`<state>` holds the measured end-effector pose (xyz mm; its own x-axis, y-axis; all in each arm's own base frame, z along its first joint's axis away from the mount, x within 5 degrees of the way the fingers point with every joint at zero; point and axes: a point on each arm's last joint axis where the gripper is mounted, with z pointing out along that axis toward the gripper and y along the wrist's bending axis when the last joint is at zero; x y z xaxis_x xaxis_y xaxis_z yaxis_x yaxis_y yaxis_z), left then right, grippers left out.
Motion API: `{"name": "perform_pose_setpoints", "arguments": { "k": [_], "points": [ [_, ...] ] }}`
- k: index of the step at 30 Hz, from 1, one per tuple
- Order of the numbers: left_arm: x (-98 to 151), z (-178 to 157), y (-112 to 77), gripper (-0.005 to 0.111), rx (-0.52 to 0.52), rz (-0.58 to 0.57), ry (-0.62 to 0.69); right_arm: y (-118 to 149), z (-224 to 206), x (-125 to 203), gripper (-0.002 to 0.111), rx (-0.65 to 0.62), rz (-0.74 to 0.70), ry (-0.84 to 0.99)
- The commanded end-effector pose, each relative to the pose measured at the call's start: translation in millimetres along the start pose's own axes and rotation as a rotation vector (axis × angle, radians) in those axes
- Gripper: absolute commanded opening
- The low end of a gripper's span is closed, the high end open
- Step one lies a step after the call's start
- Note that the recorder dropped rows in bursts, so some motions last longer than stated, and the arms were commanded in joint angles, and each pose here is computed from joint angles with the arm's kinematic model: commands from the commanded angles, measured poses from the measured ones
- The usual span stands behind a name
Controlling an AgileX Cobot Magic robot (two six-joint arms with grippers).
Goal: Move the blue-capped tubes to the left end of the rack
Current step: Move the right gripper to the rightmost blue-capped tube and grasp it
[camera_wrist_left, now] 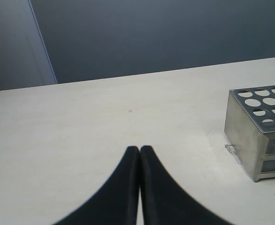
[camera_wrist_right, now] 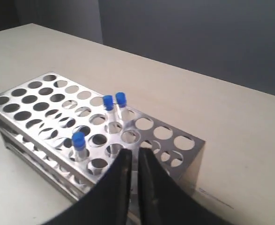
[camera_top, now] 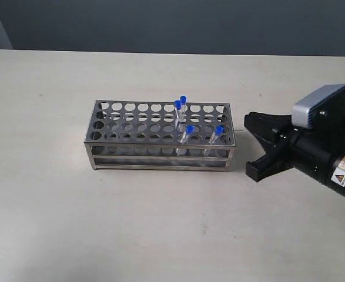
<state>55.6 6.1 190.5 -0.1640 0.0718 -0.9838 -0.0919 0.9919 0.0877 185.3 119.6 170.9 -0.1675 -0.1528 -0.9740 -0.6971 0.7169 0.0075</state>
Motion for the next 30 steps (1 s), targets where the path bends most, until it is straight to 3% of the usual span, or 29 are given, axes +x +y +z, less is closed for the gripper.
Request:
{"name": "perform_pose_setpoints", "arguments": {
  "k": [1, 5, 8, 14, 30],
  "points": [
    [-1.7, -0.7, -0.1, 0.001, 0.003, -0.002, -0.014, 6.4, 9.4, 10.0, 0.027, -0.093, -0.008, -0.052],
    [-1.7, -0.7, -0.1, 0.001, 0.003, -0.002, -0.014, 5.7, 20.9, 13.8, 0.049, -0.124, 0.006, -0.099],
    [-1.7, -0.7, -0.1, 0.001, 0.003, -0.002, -0.014, 1.2, 35.2, 17.9, 0.053, -0.125, -0.007, -0.071],
    [-1.7, -0.7, -0.1, 0.001, 0.003, -0.002, -0.014, -7.6, 61.5, 28.7, 0.053, -0.120, -0.009, -0.007],
    [-1.7, -0.7, -0.1, 0.001, 0.003, -0.002, -0.014, -14.2, 81.2, 44.6, 0.053, -0.113, 0.002, 0.067]
  ]
}}
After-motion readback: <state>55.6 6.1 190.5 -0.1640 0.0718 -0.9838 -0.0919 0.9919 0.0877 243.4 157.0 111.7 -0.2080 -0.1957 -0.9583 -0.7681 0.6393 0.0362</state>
